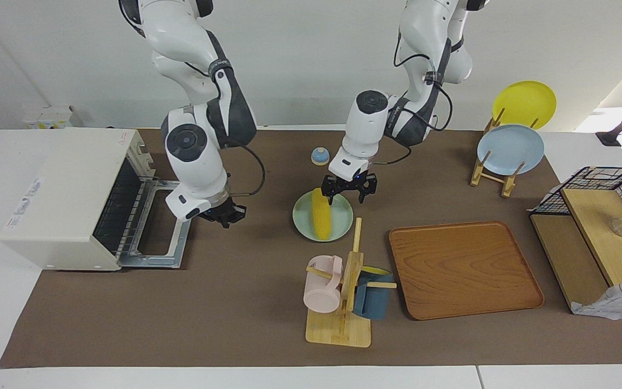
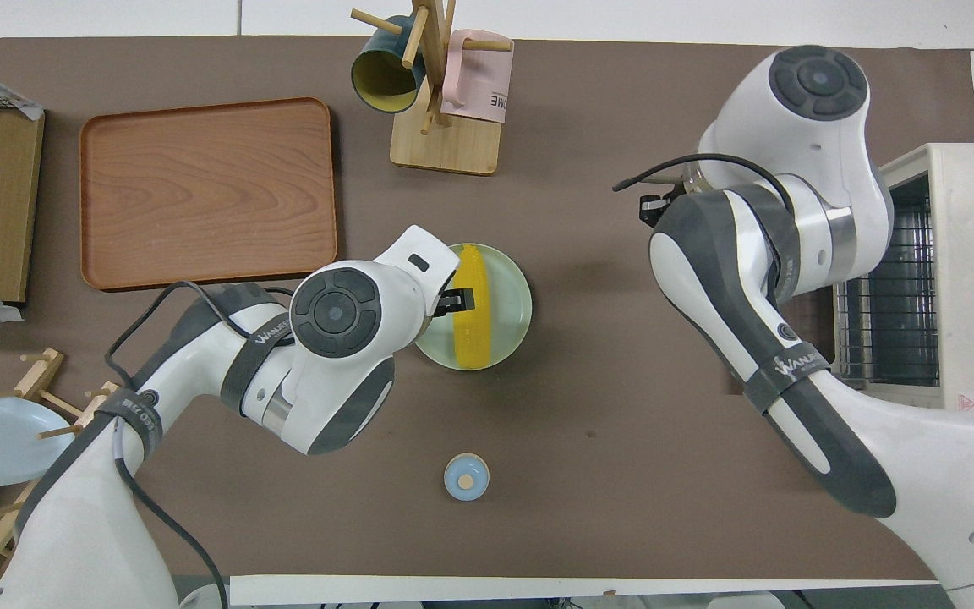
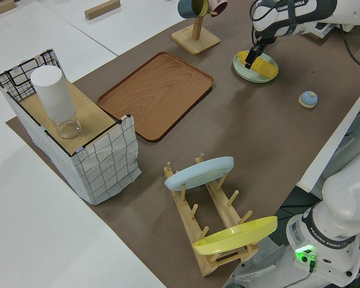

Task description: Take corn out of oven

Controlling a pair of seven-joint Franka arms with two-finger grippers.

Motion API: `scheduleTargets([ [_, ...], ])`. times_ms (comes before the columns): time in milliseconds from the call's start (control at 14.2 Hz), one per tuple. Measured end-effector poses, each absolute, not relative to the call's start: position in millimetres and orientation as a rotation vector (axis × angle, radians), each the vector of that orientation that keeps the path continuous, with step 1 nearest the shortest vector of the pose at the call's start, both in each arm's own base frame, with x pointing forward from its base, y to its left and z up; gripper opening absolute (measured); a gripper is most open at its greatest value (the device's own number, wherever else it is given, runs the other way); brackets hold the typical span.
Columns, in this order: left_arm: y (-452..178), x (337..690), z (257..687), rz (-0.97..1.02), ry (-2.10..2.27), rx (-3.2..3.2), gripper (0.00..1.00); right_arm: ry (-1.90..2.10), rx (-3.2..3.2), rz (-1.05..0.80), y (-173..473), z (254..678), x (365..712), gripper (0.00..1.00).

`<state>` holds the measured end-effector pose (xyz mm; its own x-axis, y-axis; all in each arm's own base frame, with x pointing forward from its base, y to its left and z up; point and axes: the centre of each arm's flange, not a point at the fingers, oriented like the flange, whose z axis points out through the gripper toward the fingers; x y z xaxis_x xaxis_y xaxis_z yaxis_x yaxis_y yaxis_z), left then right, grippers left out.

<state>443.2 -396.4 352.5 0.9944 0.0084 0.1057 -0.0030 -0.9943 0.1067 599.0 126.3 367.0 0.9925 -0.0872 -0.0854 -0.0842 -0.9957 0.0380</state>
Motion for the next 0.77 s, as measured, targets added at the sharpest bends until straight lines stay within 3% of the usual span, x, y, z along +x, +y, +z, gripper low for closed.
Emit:
scheduleTargets([
  [352,-451,441,320,0.151,0.008,3.030,0.97,-0.086,3.103,-0.114,76,316,580,0.01],
  [562,-454,443,308,0.134,0.080,3.039,0.60,-0.021,3.069,-0.114,74,305,574,0.01],
  [773,-437,468,326,0.112,0.226,3.062,0.57,0.049,3.015,-0.117,68,300,571,0.01],
])
